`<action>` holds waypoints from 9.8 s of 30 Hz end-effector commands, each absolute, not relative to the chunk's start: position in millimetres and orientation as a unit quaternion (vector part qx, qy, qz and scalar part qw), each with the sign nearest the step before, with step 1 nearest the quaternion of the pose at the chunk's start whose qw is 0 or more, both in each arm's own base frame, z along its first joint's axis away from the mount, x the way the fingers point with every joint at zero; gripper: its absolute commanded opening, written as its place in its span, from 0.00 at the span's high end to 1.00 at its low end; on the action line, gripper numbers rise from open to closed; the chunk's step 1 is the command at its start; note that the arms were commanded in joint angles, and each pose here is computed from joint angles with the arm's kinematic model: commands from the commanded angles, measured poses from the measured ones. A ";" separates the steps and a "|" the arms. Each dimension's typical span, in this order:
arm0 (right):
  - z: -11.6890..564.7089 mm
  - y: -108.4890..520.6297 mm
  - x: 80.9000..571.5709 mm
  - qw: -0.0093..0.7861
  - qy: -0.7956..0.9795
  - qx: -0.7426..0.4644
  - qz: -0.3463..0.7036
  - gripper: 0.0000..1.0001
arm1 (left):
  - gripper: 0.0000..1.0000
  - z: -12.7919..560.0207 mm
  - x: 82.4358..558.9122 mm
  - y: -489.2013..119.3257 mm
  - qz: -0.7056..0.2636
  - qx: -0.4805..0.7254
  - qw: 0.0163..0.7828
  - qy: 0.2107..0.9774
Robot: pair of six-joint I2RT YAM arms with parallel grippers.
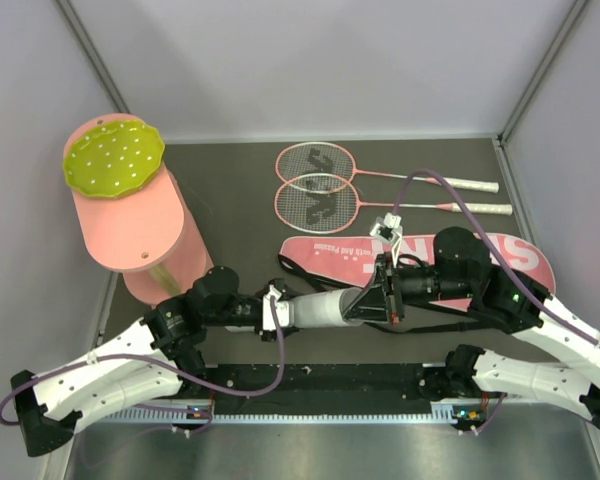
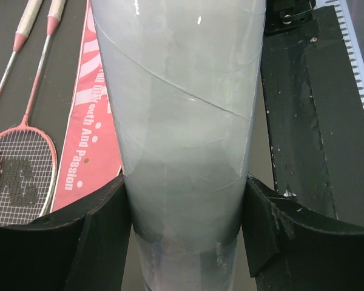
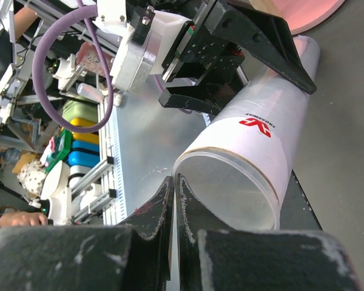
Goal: Pack up the badminton gear
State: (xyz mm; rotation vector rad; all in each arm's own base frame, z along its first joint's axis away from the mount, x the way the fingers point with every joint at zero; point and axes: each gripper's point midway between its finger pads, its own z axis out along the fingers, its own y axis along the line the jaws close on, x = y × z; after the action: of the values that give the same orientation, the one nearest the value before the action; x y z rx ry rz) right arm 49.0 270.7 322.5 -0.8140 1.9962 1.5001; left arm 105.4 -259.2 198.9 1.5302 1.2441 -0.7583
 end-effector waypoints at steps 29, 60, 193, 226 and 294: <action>348.6 290.0 12.8 0.192 0.665 -0.340 0.637 1.00 | 1.00 249.7 98.9 -259.8 -0.320 0.622 0.571 0.430; 358.7 302.3 -5.9 0.103 0.630 -0.361 0.680 1.00 | 1.00 267.6 69.5 -255.3 -0.357 0.636 0.587 0.350; 256.2 132.8 145.5 0.457 0.861 -0.122 0.185 0.33 | 0.60 104.1 497.7 -92.4 0.234 -0.067 0.290 0.926; 122.0 175.6 202.0 0.290 0.935 -0.016 0.205 0.25 | 0.05 288.5 326.5 -337.8 -0.301 0.260 0.413 0.819; 48.5 30.3 180.6 0.216 0.775 0.554 0.214 0.28 | 0.29 290.3 148.2 -321.0 -0.518 0.417 0.430 0.611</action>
State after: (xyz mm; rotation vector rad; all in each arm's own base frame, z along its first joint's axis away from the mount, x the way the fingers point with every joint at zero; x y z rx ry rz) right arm 197.8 37.4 42.7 1.4830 2.1093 0.7021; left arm 149.9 -312.9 258.9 1.0337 1.6420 -1.2504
